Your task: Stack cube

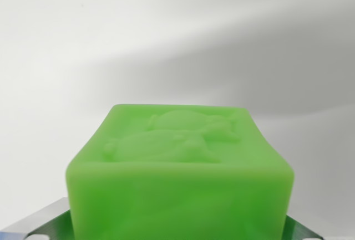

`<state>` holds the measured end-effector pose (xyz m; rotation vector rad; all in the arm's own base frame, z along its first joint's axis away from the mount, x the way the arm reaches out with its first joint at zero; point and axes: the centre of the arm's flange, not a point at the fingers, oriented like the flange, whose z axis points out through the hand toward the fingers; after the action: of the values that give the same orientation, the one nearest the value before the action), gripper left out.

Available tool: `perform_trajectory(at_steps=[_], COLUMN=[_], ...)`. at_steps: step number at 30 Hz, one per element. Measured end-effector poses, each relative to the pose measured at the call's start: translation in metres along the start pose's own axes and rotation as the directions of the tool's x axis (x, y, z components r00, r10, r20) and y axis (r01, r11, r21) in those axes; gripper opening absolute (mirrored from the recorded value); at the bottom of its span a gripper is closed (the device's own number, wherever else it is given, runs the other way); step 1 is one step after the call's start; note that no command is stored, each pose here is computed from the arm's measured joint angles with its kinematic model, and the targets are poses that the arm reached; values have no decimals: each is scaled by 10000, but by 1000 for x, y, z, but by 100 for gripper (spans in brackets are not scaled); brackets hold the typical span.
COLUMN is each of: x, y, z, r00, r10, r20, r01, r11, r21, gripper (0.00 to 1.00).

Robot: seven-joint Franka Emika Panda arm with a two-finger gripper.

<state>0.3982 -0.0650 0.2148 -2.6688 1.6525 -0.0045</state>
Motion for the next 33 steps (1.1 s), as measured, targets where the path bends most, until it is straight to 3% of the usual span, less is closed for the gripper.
perform_trajectory(at_steps=[33], x=[-5], y=[-61], z=[-19], r00=[9942], r10=[-1075], r20=[-1], r01=[1075], r11=[9942], r21=[5], gripper=[0])
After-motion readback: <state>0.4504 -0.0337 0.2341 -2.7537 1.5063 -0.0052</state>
